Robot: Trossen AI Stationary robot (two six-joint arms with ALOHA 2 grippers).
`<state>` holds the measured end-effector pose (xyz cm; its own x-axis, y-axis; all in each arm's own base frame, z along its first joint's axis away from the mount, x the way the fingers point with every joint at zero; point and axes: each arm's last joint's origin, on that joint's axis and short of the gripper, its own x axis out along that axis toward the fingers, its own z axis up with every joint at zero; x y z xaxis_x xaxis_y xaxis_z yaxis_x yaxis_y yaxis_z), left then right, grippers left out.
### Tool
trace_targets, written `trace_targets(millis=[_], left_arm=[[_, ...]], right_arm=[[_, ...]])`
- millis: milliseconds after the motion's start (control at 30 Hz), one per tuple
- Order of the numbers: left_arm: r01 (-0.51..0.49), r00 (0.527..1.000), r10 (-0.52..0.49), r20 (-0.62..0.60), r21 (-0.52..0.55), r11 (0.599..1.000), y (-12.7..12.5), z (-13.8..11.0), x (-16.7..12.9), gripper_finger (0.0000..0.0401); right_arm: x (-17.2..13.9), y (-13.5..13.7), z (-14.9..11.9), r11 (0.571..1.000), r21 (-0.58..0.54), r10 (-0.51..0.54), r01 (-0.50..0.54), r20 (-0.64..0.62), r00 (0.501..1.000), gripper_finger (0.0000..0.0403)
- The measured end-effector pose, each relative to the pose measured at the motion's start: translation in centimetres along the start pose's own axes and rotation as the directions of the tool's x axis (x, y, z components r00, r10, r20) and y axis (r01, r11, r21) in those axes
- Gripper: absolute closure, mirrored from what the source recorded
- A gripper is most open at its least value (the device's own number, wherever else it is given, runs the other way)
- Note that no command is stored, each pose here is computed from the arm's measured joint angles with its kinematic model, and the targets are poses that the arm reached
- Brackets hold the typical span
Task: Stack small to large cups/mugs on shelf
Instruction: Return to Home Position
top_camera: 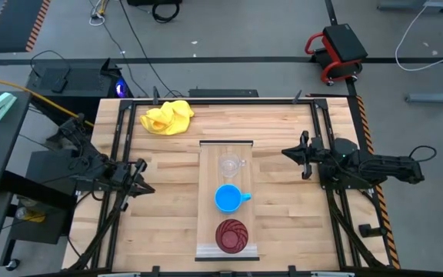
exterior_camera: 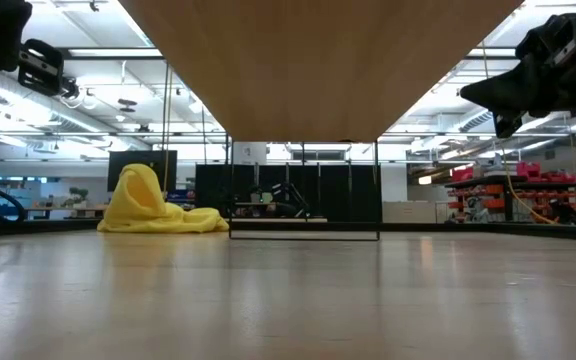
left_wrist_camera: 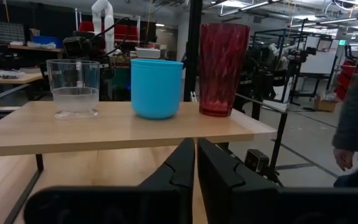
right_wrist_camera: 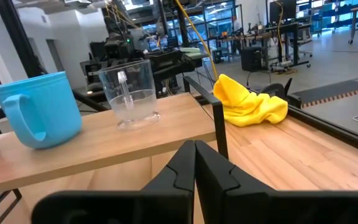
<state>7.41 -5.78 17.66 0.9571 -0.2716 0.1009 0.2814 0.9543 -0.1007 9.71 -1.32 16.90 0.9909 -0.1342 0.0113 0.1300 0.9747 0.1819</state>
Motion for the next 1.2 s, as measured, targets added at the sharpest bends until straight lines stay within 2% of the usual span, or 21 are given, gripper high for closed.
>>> trace_targets(millis=[300, 700, 1200], left_arm=[[0.000, 1.000, 0.000, 0.000, 0.000, 1.000, 0.00, 0.00, 0.00, 0.0365], [0.000, 1.000, 0.000, 0.000, 0.000, 1.000, 0.00, -0.01, 0.00, 0.0378], [0.000, 1.000, 0.000, 0.000, 0.000, 1.000, 0.00, -0.01, 0.00, 0.0369]], right_arm=[[0.00, 0.00, 0.00, 1.000, 0.000, 0.000, 0.000, 0.000, 1.000, 0.0389], [0.00, 0.00, 0.00, 1.000, 0.000, 0.000, 0.000, 0.000, 1.000, 0.0389], [0.00, 0.00, 0.00, 1.000, 0.000, 0.000, 0.000, 0.000, 1.000, 0.0389]])
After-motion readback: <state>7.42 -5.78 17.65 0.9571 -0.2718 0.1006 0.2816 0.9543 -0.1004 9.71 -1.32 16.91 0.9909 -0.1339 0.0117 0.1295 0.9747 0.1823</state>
